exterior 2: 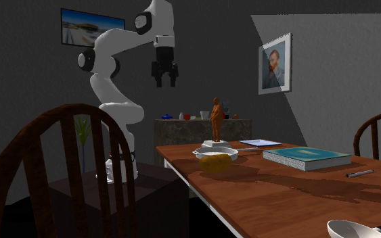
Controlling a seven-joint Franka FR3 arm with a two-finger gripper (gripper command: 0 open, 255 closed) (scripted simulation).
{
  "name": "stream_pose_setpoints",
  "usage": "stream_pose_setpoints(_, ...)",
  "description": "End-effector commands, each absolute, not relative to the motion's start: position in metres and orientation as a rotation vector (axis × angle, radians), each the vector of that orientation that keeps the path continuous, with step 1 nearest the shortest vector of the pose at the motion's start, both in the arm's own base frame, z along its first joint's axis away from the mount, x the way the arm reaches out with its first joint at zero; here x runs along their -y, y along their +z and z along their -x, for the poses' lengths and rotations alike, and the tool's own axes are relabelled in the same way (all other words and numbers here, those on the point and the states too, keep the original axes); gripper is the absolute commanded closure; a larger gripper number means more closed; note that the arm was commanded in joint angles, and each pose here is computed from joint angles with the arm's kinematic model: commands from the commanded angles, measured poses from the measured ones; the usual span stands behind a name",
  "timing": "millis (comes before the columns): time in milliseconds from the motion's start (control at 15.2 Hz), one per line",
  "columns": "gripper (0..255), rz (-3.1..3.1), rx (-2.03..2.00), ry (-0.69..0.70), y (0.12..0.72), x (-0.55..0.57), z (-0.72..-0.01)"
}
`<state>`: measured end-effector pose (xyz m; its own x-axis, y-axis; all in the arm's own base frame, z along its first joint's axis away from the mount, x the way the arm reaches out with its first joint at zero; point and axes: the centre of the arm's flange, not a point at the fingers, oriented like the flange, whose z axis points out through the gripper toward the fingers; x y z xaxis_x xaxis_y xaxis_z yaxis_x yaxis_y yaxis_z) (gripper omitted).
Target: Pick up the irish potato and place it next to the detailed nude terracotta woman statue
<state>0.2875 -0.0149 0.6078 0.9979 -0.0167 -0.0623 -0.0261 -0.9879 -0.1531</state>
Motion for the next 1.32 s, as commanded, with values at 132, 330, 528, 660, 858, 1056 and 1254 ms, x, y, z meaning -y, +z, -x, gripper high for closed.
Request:
stream_pose_setpoints(132,0,2.998,0.067,0.078,0.587,0.014,-0.303)
stream_pose_setpoints(330,0,3.01,0.216,0.059,0.557,0.012,-0.326)
stream_pose_setpoints(528,0,3.015,0.367,0.039,0.527,0.008,-0.35)
stream_pose_setpoints(660,0,3.014,0.468,0.026,0.507,0.005,-0.366)
stream_pose_setpoints(858,0,3.007,0.62,0.005,0.478,-0.003,-0.39)
stream_pose_setpoints(1056,0,2.992,0.772,-0.015,0.449,-0.012,-0.414)
stream_pose_setpoints(1254,0,2.969,0.925,-0.036,0.42,-0.023,-0.437)
